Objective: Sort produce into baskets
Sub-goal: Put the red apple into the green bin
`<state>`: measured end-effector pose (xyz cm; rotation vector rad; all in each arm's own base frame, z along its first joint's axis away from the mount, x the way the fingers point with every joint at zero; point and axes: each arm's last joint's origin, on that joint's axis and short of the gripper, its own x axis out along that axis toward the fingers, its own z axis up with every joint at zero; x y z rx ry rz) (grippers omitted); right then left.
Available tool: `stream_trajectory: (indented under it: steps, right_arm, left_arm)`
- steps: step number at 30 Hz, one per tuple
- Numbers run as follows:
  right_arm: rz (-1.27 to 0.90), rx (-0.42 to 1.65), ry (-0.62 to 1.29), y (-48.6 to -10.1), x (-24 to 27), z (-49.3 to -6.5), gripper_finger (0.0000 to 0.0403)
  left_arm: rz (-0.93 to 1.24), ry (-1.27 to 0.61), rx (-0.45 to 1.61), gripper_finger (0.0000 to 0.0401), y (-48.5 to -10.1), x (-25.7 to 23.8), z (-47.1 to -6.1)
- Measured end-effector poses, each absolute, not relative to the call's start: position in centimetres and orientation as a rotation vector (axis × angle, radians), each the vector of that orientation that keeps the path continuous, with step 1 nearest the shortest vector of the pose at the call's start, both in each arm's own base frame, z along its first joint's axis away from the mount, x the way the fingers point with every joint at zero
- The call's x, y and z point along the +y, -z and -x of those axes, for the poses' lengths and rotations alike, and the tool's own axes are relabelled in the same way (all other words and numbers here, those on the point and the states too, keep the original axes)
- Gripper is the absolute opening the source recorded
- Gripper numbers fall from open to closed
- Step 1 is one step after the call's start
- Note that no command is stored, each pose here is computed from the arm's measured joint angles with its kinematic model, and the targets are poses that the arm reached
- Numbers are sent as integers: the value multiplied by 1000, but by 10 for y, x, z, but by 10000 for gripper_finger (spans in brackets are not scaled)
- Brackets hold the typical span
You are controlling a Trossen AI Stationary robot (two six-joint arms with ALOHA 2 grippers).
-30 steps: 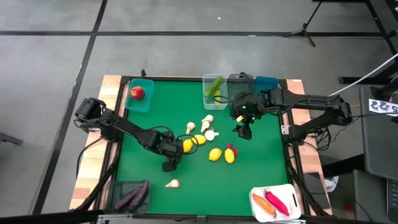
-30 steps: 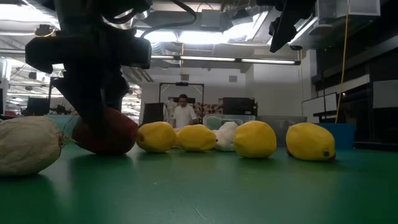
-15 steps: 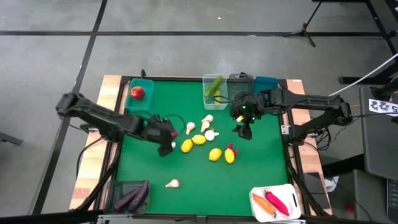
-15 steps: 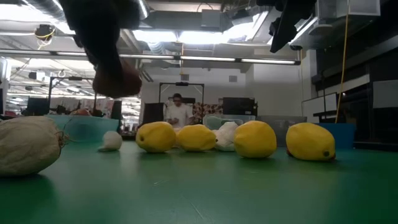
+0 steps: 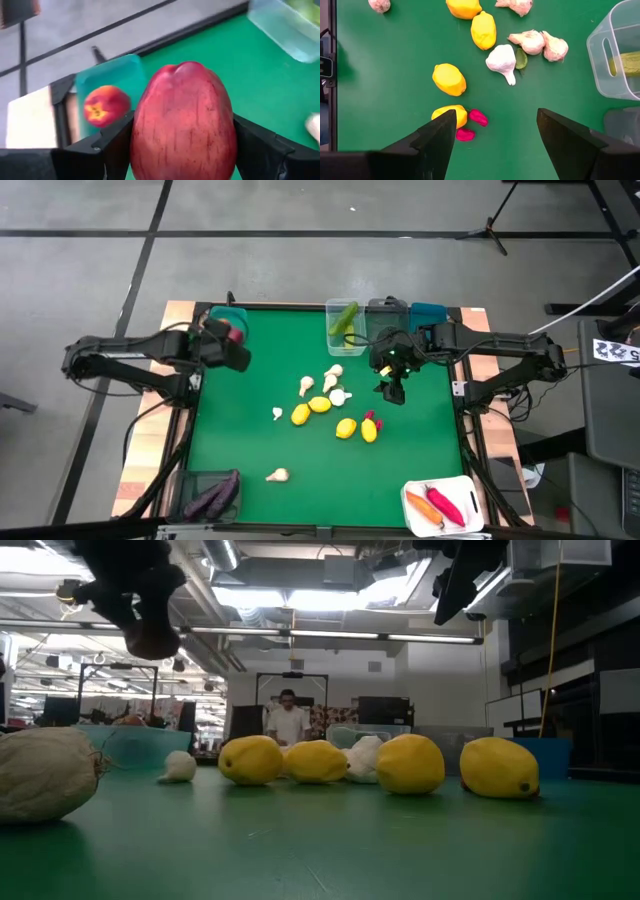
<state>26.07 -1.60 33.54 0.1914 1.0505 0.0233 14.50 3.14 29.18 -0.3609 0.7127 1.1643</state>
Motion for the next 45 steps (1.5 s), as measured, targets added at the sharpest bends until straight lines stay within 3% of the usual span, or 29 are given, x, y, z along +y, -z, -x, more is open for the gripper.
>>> stream_trajectory:
  steps: [12, 23, 37, 45]
  right_arm:
    - [-185, 1046, -24, -336, -16, -261, 278]
    - [-185, 1046, -24, -336, -16, -261, 278]
    - [-188, 1046, -22, -336, -16, -261, 278]
    - [-190, 1044, -24, -336, -16, -261, 278]
  left_arm:
    - [358, -1408, 852, 275, -243, 65, -126]
    - [382, -1342, 887, 275, -200, 75, -126]
    - [421, -1368, 834, 279, -201, 91, -126]
    - [449, -1417, 829, 326, -200, 98, -121]
